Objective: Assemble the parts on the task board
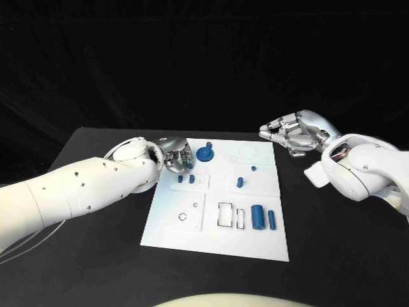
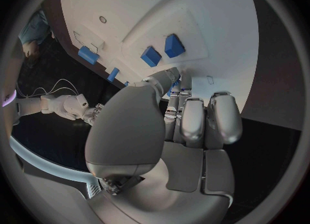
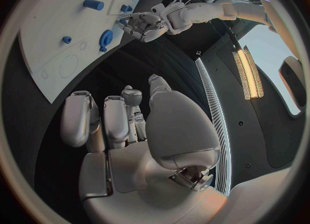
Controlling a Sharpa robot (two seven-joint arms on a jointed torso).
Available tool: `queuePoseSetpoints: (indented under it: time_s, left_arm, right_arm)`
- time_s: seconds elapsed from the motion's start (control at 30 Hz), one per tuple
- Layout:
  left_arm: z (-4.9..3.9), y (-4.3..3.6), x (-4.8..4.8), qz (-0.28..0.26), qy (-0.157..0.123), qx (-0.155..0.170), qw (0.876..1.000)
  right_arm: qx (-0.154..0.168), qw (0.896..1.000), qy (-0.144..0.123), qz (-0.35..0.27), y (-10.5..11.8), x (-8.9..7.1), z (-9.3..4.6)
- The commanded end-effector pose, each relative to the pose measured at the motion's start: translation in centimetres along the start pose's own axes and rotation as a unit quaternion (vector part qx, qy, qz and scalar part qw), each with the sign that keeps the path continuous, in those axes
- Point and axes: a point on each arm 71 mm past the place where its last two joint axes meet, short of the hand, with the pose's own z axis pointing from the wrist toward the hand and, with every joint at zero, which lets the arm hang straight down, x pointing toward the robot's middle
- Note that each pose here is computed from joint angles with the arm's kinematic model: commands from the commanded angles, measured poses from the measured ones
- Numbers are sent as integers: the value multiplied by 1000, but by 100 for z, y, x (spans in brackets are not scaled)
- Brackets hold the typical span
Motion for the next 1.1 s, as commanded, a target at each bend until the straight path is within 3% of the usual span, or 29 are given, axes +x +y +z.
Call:
queuePoseSetpoints:
  time_s: [0.03, 0.5, 0.9, 1.1]
  left_arm:
    - [6, -7, 18, 2, 11, -3, 1000]
    - [7, 11, 14, 2, 10, -5, 1000]
    - [-4, 71, 0, 2, 4, -15, 1000]
    - [-32, 136, -37, -6, -13, -24, 1000]
  right_arm:
    - [-5, 1000, 6, -3, 6, 12, 1]
    - [-5, 1000, 5, -3, 5, 13, -1]
    - [-2, 1000, 3, -5, -3, 6, 0]
    - [6, 999, 7, -52, -28, -3, -1]
